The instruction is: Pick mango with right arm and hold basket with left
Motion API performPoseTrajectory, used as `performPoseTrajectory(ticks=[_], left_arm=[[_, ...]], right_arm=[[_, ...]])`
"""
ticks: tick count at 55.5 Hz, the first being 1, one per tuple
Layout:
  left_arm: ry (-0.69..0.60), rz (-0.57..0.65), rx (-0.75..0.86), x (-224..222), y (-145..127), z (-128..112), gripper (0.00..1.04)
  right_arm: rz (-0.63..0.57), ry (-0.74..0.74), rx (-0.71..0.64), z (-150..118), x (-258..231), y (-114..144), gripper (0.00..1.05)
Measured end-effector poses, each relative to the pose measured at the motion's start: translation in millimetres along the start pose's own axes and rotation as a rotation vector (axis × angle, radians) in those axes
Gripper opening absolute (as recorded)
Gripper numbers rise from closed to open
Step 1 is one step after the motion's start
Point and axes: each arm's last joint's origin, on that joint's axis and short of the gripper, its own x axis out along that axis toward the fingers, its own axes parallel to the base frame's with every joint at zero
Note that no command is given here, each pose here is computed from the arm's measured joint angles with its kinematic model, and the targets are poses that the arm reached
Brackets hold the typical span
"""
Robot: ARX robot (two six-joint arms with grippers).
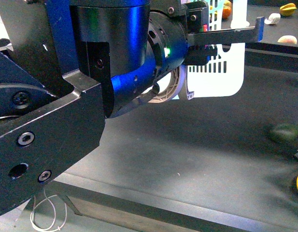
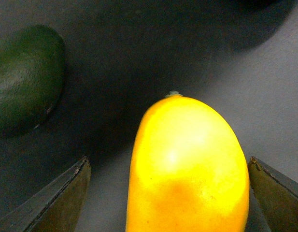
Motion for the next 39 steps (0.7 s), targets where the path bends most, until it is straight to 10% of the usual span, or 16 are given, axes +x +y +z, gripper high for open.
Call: performPoseTrajectory(ticks=[29, 39], left_arm=[[0.000, 0.000, 0.000, 0, 0, 0, 0.05], [0.000, 0.000, 0.000, 0, 0, 0, 0.05]], right_arm=[[-0.028, 0.061, -0.038, -12, 6, -5, 0.96], [-0.033, 0.064, -0.044, -12, 7, -6, 0.75]])
